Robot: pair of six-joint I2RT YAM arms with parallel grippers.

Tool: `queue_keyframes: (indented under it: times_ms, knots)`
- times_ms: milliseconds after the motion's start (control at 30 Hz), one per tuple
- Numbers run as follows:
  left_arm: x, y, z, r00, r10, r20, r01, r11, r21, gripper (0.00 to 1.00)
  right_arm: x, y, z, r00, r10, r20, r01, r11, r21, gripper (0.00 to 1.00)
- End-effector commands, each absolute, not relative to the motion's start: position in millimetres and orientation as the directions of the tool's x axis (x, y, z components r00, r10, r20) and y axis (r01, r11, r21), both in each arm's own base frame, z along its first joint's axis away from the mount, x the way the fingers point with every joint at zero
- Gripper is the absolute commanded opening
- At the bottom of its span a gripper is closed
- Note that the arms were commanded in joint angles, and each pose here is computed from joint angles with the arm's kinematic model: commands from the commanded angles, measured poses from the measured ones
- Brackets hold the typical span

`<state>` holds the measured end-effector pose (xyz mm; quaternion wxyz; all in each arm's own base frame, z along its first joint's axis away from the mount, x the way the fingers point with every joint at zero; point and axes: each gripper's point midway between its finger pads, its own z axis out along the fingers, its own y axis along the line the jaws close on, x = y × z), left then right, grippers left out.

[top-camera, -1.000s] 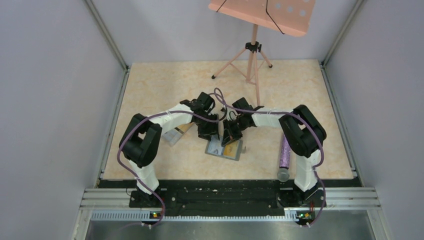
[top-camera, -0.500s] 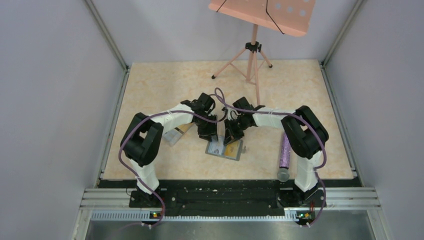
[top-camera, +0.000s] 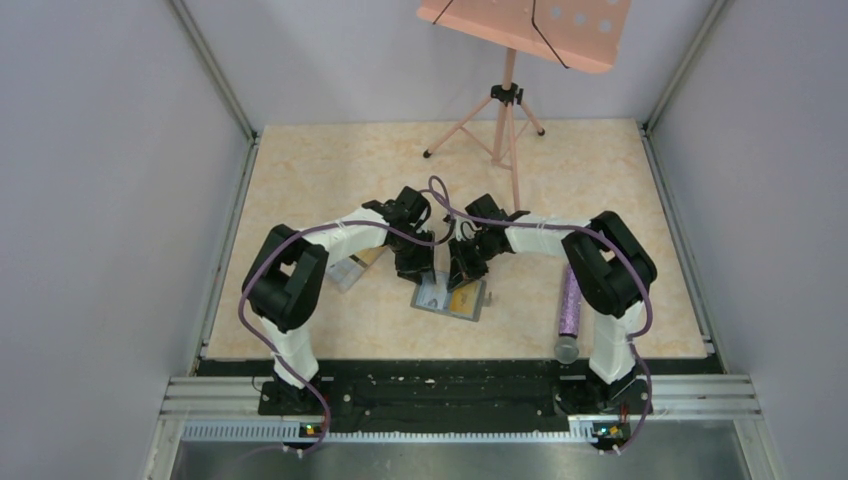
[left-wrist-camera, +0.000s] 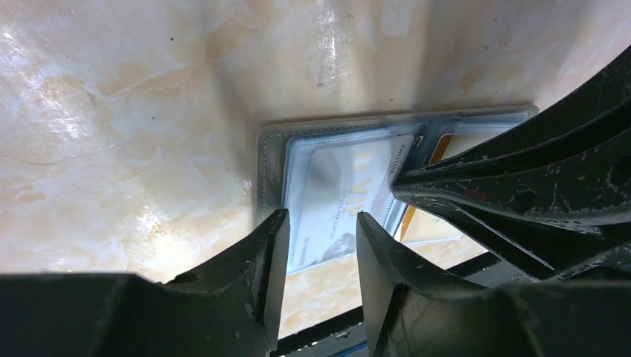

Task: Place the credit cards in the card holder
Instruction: Turn over the card slot in the card holder.

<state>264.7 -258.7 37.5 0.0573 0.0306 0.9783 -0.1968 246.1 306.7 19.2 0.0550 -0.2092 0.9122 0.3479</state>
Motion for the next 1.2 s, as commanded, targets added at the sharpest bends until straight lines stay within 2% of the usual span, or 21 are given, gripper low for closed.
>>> queue_keyframes:
  times_ms: [0,233,567,700,767,933,1033,1167]
  knots:
    - [267.3,-266.9,43.2,-0.988,0.063,-0.141,0.116,0.906,-0.407,0.42,243.2,300.8,2.6,-0.900,-0.371,-0.228,-0.433,0.704,0.563,0.00]
    - [263.6,-276.3,43.8,-0.989,0.075,-0.128,0.124,0.888,-0.442,0.37,242.4,301.0,1.9,-0.901,-0.372,-0.224,-0.431,0.703,0.566,0.00]
    - [270.0,-292.8,73.3,-0.981,0.042,-0.187,0.139,0.826,-0.546,0.33,242.6,302.3,2.0,-0.902,-0.368,-0.224,-0.428,0.700,0.572,0.00]
    - [273.2,-288.8,78.9,-0.979,0.023,-0.203,0.132,0.828,-0.544,0.34,243.0,302.5,2.7,-0.902,-0.368,-0.227,-0.430,0.699,0.571,0.00]
    - [275.2,-279.2,75.1,-0.979,0.006,-0.206,0.113,0.850,-0.514,0.39,242.7,301.8,2.4,-0.902,-0.368,-0.226,-0.429,0.701,0.570,0.00]
    - [271.9,-253.8,51.7,-0.986,-0.005,-0.166,0.067,0.905,-0.420,0.46,242.5,300.5,2.4,-0.902,-0.367,-0.226,-0.428,0.705,0.565,0.00]
    - [266.5,-256.1,39.7,-0.992,0.004,-0.130,0.060,0.902,-0.427,0.46,242.2,300.5,2.4,-0.902,-0.368,-0.225,-0.428,0.705,0.565,0.00]
    - [260.9,-259.6,28.8,-0.996,0.012,-0.092,0.050,0.901,-0.432,0.41,242.1,300.7,1.5,-0.903,-0.368,-0.221,-0.426,0.705,0.567,0.00]
